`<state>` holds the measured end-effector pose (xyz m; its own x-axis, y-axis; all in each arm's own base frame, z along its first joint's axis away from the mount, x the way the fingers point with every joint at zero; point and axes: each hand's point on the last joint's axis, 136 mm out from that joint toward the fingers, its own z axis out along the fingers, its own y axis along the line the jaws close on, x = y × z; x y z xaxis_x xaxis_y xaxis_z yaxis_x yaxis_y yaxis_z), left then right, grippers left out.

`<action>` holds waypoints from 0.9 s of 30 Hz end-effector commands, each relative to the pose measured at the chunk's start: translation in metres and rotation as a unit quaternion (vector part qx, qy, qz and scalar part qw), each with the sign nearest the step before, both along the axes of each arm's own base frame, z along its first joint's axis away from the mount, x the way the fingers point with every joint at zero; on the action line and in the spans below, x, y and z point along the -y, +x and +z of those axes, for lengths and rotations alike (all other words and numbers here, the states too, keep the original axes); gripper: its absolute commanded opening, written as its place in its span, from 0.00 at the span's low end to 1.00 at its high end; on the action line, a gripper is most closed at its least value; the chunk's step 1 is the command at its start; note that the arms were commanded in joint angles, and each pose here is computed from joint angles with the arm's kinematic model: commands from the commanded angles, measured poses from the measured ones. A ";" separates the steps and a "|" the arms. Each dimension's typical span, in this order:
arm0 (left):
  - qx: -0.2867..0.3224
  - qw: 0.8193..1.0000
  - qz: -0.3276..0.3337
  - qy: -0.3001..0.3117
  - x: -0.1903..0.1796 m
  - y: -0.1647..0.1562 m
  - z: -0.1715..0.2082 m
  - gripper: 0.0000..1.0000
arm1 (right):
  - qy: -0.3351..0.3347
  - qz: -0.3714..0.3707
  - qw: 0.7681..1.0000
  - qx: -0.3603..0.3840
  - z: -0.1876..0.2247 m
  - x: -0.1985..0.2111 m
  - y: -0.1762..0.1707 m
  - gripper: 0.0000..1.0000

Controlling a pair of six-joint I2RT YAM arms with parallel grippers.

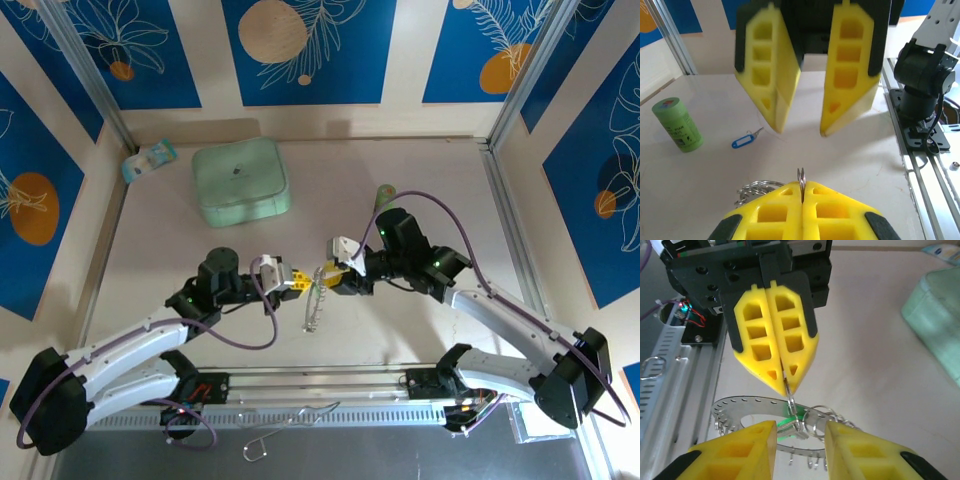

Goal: Put the keys on the keyring

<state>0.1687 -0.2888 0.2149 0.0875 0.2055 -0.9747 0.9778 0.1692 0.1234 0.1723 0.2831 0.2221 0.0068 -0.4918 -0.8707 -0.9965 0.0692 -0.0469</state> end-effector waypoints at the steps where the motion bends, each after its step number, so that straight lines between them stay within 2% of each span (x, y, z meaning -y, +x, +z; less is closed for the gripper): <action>1: 0.039 0.997 -0.024 -0.060 0.003 -0.009 0.034 0.00 | 0.020 0.006 1.000 -0.021 -0.001 -0.007 -0.004 0.32; 7: 0.041 0.997 -0.030 -0.065 0.003 -0.012 0.034 0.00 | 0.006 0.002 1.000 -0.014 -0.008 -0.009 0.001 0.27; 13: 0.043 0.996 -0.032 -0.068 0.003 -0.012 0.036 0.00 | 0.005 0.005 1.000 -0.011 -0.007 -0.009 -0.001 0.12; 18: 0.050 0.994 -0.035 -0.087 0.004 -0.012 0.045 0.00 | 0.003 0.011 1.000 -0.017 -0.009 -0.012 -0.002 0.05; 20: 0.054 0.992 -0.039 -0.106 0.007 -0.010 0.056 0.00 | 0.000 0.017 1.000 -0.020 -0.012 -0.015 -0.002 0.04; 24: 0.057 0.992 -0.048 -0.100 0.011 -0.010 0.056 0.00 | 0.000 0.020 1.000 -0.019 -0.011 -0.019 -0.001 0.04; 27: 0.059 0.993 -0.040 -0.093 0.009 -0.009 0.051 0.00 | 0.001 0.006 1.000 -0.014 -0.008 -0.013 0.001 0.13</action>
<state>0.1666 -0.2964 0.2369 0.1224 0.0942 -0.9880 0.9807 0.1416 0.1350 0.1746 0.2974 0.2037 -0.0245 -0.5050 -0.8628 -0.9984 0.0555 -0.0041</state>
